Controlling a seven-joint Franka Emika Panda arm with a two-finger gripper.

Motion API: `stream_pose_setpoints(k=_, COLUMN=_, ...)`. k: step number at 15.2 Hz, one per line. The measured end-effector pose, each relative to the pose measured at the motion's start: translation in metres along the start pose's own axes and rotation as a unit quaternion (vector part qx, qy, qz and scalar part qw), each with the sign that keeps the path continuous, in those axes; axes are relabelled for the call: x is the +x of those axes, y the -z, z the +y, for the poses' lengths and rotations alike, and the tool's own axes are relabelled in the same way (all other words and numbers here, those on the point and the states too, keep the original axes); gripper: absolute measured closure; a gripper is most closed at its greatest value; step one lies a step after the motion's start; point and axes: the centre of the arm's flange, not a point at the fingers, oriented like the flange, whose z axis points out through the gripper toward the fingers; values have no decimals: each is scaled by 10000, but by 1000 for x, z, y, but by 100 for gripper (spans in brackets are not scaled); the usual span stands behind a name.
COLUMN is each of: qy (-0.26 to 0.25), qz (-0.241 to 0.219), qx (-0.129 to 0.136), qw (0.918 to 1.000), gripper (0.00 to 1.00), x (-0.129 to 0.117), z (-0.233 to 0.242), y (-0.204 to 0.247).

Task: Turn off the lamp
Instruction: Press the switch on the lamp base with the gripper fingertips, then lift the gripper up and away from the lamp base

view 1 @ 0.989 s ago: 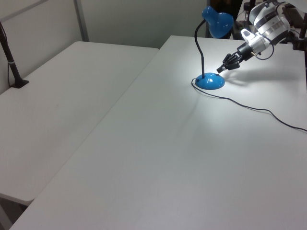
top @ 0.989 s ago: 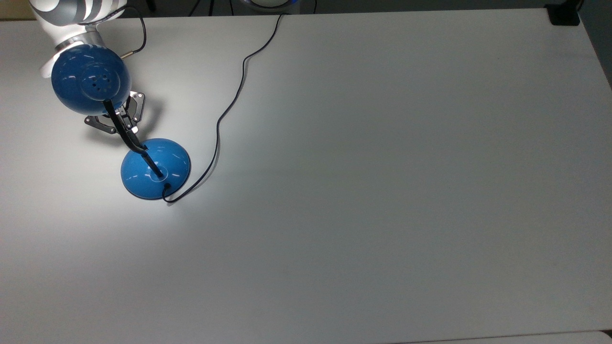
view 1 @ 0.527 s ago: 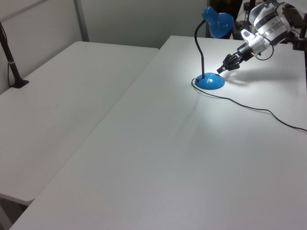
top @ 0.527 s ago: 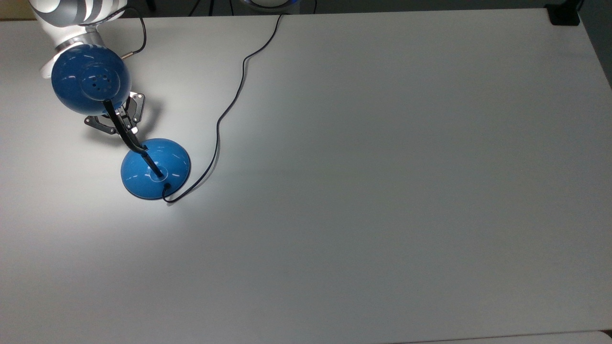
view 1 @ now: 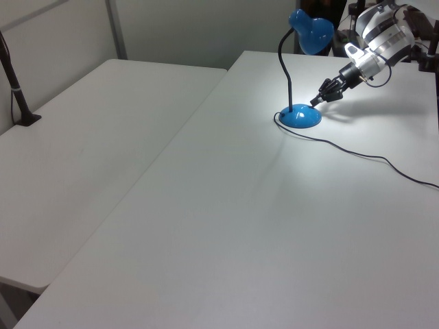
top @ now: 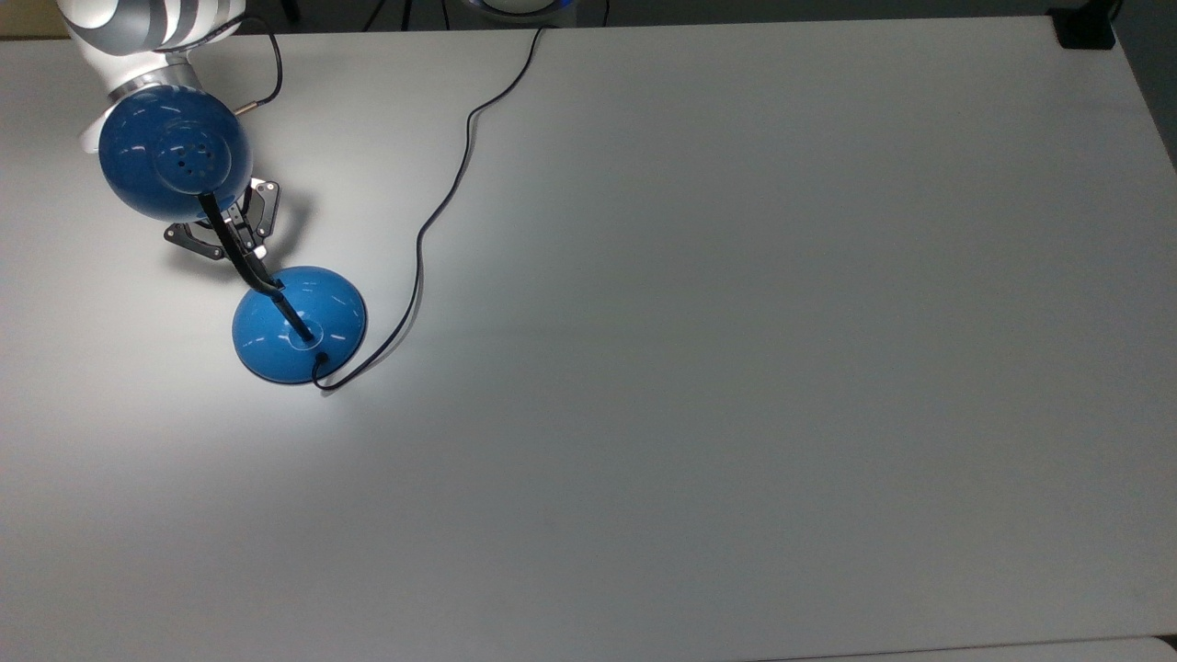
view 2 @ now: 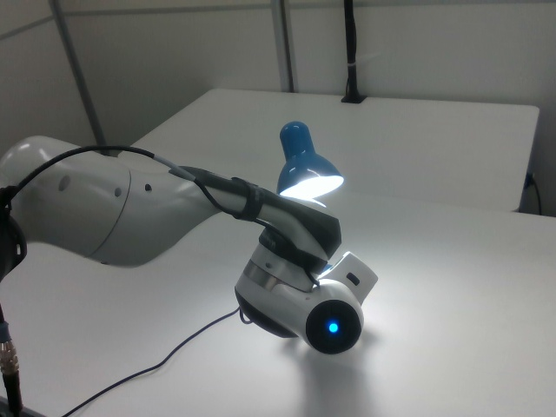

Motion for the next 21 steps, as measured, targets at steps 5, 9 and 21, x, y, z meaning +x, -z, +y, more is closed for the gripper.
stream_pose_setpoints(k=5, qy=-50, qz=10, qx=2, qw=10000, gripper=99, x=1, z=0, y=0)
stream_pose_setpoints(k=9, qy=-126, qz=24, qx=6, qw=9999, gripper=99, x=3, z=1, y=0)
stream_pose_setpoints(k=21, qy=-85, qz=43, qx=75, qw=9999, gripper=99, x=6, z=-4, y=-7)
